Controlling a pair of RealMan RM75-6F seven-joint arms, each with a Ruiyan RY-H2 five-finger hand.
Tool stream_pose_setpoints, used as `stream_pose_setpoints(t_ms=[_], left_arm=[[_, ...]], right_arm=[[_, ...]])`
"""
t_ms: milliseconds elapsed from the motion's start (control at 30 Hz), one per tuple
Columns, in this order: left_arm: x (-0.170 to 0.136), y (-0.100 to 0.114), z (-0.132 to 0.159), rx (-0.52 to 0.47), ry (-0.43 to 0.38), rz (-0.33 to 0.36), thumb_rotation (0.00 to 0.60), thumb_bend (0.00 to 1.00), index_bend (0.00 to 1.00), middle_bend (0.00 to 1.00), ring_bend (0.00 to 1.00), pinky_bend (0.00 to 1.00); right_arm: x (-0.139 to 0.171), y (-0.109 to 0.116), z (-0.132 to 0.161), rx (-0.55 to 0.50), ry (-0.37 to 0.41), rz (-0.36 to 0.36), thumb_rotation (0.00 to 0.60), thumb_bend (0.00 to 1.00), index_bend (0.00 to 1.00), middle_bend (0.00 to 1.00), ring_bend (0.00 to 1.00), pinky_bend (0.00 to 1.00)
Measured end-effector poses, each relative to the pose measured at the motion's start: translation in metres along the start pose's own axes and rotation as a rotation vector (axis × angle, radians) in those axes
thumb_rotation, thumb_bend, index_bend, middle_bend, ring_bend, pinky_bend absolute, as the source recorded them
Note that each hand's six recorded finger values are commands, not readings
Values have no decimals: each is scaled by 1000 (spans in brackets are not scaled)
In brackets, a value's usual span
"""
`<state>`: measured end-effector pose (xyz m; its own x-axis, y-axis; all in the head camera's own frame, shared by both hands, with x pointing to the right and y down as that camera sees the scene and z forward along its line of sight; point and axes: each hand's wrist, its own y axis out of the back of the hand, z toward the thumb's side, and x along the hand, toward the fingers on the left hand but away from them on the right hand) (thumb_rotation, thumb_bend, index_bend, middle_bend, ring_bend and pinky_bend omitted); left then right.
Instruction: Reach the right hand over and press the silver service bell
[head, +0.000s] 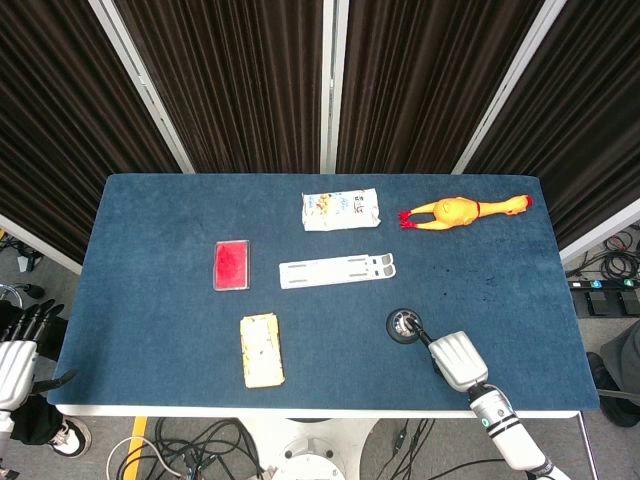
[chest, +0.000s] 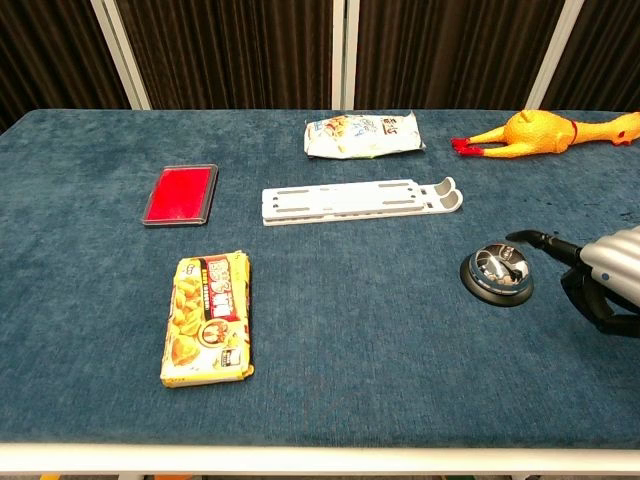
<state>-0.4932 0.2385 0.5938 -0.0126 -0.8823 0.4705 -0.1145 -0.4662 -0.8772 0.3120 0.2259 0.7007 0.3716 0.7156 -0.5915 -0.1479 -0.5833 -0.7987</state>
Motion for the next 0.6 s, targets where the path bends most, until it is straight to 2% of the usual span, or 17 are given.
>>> stream_pose_setpoints(t_ms=[133, 467, 600], left_arm=[[0, 1, 0, 0, -1, 2, 600, 113, 85, 30, 0, 148], [-1, -1, -3, -2, 8, -5, 600, 114, 85, 29, 0, 148], [-1, -1, -3, -3, 7, -3, 600, 113, 85, 29, 0, 148]], right_arm=[[0, 4, 1, 1, 2, -11, 600, 1000, 0, 849, 817, 761], [0, -20, -3, 15, -25, 78, 600, 1000, 0, 850, 817, 761], [-1, -18, -2, 12, -23, 68, 600, 1000, 0, 850, 817, 761]])
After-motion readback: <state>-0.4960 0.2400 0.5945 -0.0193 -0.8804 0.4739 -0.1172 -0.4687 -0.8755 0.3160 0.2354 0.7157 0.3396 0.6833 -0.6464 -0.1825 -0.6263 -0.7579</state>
